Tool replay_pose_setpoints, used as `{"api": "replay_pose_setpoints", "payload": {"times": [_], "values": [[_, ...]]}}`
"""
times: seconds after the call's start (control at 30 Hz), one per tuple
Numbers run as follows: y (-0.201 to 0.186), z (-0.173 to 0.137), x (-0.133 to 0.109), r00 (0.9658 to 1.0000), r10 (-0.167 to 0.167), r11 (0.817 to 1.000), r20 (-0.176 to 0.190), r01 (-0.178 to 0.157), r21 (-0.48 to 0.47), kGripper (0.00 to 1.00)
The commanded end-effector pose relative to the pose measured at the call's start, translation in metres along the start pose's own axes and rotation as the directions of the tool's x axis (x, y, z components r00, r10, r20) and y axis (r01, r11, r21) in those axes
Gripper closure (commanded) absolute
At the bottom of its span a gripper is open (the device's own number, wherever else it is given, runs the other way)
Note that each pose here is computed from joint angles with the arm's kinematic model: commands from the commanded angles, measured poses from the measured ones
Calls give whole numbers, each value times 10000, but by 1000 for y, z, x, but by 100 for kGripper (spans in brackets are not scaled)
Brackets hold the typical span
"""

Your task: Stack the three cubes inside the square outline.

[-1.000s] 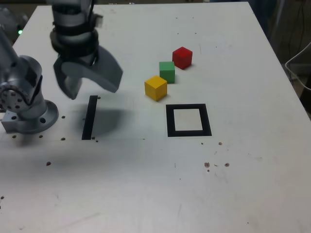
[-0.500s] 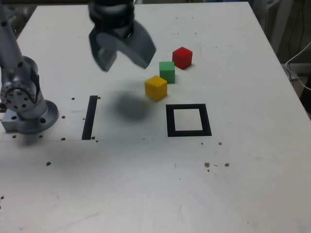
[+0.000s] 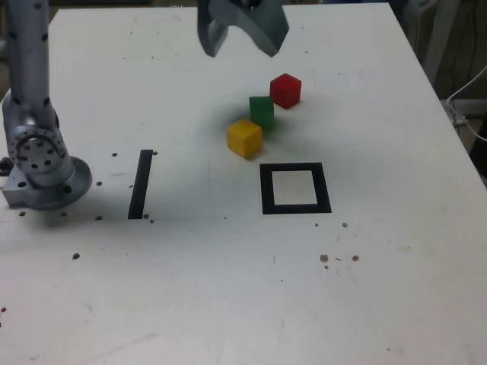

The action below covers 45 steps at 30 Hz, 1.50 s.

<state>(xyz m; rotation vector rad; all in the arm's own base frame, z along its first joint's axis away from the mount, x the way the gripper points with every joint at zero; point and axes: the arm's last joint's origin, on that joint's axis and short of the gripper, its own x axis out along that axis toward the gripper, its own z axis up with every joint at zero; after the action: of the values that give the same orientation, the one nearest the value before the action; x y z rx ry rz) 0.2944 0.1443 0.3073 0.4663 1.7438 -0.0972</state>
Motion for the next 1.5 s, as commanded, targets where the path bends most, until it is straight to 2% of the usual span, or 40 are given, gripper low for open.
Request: {"api": "replay_pose_setpoints", "payload": {"times": [0.0, 0.33, 0.6, 1.0, 1.27, 1.47], "values": [[8, 9, 4, 10000, -38, 9998, -85, 39, 201, 2], [29, 42, 31, 9989, -272, 9964, -390, 302, 794, 6], [38, 60, 51, 9988, -145, 9961, -464, 184, 857, 9], [42, 73, 73, 9969, -159, 9951, -777, 234, 961, 20], [44, 78, 80, 9975, -129, 9945, -694, 200, 1030, 31], [43, 80, 80, 9992, -219, 9940, -342, 254, 1065, 46]]}}
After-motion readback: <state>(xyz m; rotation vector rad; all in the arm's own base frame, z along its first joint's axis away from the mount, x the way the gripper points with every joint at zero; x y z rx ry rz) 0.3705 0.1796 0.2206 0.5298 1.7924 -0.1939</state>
